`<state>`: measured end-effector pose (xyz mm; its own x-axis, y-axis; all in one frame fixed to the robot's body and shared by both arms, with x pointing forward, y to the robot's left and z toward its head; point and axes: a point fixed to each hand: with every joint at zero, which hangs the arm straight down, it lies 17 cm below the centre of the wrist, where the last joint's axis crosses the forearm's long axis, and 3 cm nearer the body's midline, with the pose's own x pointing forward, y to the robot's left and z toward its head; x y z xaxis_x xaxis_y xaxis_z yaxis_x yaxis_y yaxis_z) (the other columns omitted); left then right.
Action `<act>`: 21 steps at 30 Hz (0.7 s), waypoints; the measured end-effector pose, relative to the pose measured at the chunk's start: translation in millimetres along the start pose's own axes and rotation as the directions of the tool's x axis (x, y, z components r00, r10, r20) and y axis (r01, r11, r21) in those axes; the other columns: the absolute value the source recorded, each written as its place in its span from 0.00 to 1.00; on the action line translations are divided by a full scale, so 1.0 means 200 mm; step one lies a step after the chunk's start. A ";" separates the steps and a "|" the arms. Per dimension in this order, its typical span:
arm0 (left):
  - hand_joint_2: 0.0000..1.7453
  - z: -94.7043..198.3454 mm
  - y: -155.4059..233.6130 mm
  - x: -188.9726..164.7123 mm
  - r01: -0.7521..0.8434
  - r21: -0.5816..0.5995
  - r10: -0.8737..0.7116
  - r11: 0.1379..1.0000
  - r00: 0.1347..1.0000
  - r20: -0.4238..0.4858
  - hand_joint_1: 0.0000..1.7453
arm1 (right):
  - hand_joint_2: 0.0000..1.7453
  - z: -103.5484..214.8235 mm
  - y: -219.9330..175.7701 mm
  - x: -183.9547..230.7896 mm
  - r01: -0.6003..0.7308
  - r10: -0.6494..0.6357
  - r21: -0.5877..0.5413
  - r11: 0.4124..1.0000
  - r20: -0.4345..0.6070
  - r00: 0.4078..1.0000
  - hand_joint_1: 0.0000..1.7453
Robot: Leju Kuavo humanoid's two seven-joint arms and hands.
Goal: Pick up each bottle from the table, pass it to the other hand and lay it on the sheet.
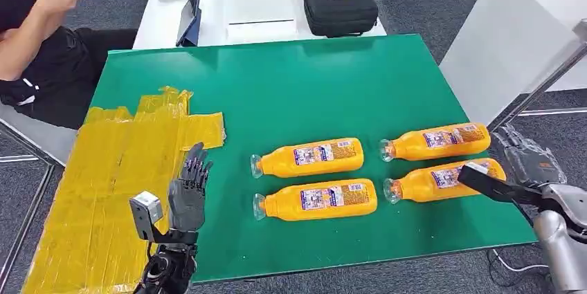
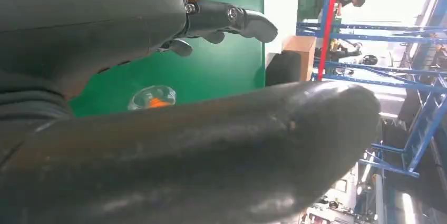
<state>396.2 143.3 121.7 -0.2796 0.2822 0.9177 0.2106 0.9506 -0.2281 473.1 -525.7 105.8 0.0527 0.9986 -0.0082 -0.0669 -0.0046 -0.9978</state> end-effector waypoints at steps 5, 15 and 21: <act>0.00 0.00 0.01 0.00 -0.004 0.005 0.004 1.000 1.000 -0.001 0.00 | 1.00 0.00 0.03 0.02 0.001 -0.002 0.024 1.000 0.021 1.000 0.00; 0.00 0.00 0.02 0.00 -0.002 0.011 0.002 1.000 1.000 -0.002 0.00 | 1.00 -0.02 0.20 0.17 0.002 -0.014 0.130 0.992 0.092 0.996 0.00; 0.00 0.01 0.03 -0.01 -0.001 0.020 0.001 1.000 1.000 -0.008 0.00 | 1.00 0.02 0.44 0.24 0.027 -0.054 0.214 0.976 0.123 0.991 0.00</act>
<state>396.7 148.5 117.8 -0.2722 0.2826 0.9198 0.1921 0.9526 -0.2358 466.4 -478.0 18.5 -0.0672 0.9963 0.0541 -0.2773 0.0335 -0.9602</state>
